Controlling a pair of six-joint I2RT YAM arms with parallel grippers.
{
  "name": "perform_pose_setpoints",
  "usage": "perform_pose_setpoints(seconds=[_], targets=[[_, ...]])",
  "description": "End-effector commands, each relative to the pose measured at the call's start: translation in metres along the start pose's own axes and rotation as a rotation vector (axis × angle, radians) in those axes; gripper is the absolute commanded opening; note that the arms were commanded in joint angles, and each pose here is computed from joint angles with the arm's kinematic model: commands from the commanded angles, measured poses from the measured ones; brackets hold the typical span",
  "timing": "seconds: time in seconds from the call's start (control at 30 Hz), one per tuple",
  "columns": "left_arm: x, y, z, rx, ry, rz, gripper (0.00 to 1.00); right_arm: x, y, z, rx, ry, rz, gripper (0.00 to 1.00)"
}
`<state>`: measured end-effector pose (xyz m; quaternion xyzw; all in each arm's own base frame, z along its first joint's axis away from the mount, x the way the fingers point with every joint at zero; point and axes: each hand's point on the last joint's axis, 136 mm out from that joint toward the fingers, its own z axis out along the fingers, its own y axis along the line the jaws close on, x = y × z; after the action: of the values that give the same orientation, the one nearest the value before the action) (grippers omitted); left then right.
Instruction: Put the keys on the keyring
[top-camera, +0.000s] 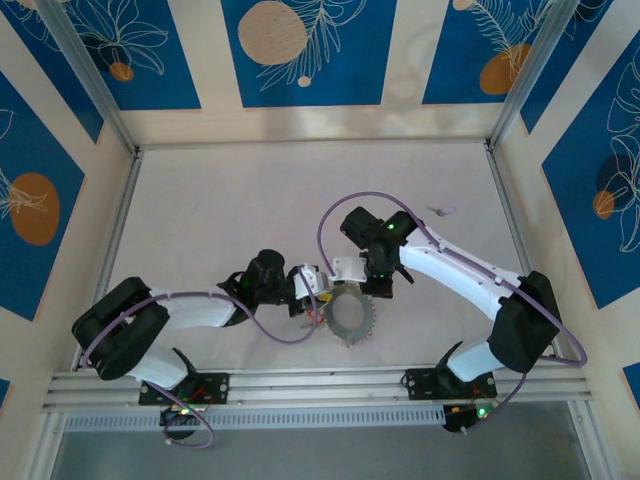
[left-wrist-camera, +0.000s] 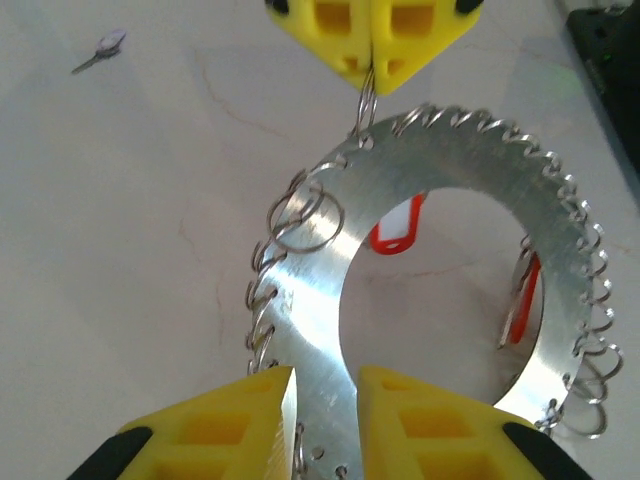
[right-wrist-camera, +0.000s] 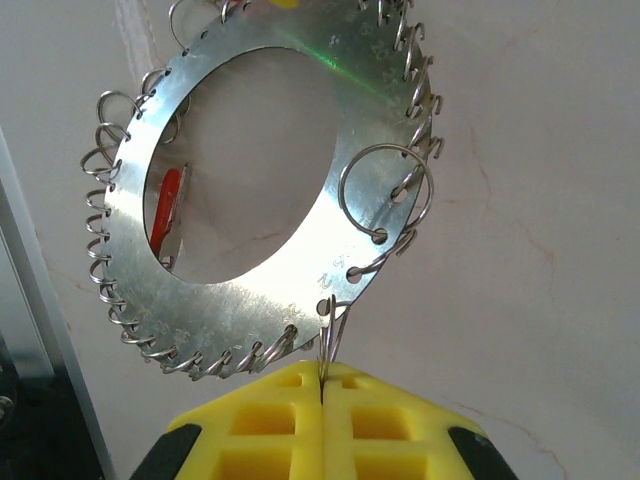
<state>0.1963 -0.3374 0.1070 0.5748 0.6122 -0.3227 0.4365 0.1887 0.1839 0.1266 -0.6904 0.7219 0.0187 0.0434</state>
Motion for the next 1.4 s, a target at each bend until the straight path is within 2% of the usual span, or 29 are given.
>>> perform_pose_setpoints(seconds=[0.0,0.2,0.43,0.5,0.57,0.73,0.87,0.93,1.1,1.23,1.37], targets=[[-0.035,-0.012,0.0,0.096,-0.118,0.061,0.24,-0.005,0.002,-0.012,-0.003,-0.015,0.0,0.0],[-0.061,-0.026,-0.005,0.2,-0.224,0.084,0.24,-0.027,0.001,-0.025,-0.007,-0.176,0.027,0.0],[-0.054,-0.044,-0.009,0.292,-0.219,0.028,0.23,-0.026,-0.013,-0.036,0.05,-0.229,0.14,0.0],[-0.05,-0.054,-0.008,0.377,-0.191,-0.032,0.23,-0.021,-0.016,-0.035,0.067,-0.211,0.159,0.0],[-0.05,-0.055,-0.006,0.398,-0.176,-0.062,0.24,-0.015,-0.019,-0.031,0.079,-0.193,0.173,0.0],[-0.04,-0.027,0.012,0.263,-0.091,-0.092,0.27,0.003,-0.021,-0.017,0.089,-0.111,0.209,0.0],[-0.031,-0.017,0.022,0.229,-0.054,-0.079,0.28,0.023,-0.019,-0.005,0.073,0.002,0.234,0.0],[-0.029,-0.011,0.024,0.212,-0.052,-0.07,0.28,0.033,-0.015,0.0,0.047,0.065,0.241,0.0],[-0.022,-0.004,0.025,0.168,-0.047,-0.045,0.28,0.042,-0.004,0.007,-0.023,0.104,0.293,0.0],[-0.017,0.0,0.025,0.138,-0.025,-0.024,0.28,0.059,0.006,0.017,-0.099,0.213,0.344,0.0],[-0.009,0.002,0.021,0.121,0.018,-0.006,0.28,0.063,0.017,0.023,-0.176,0.237,0.389,0.0]])
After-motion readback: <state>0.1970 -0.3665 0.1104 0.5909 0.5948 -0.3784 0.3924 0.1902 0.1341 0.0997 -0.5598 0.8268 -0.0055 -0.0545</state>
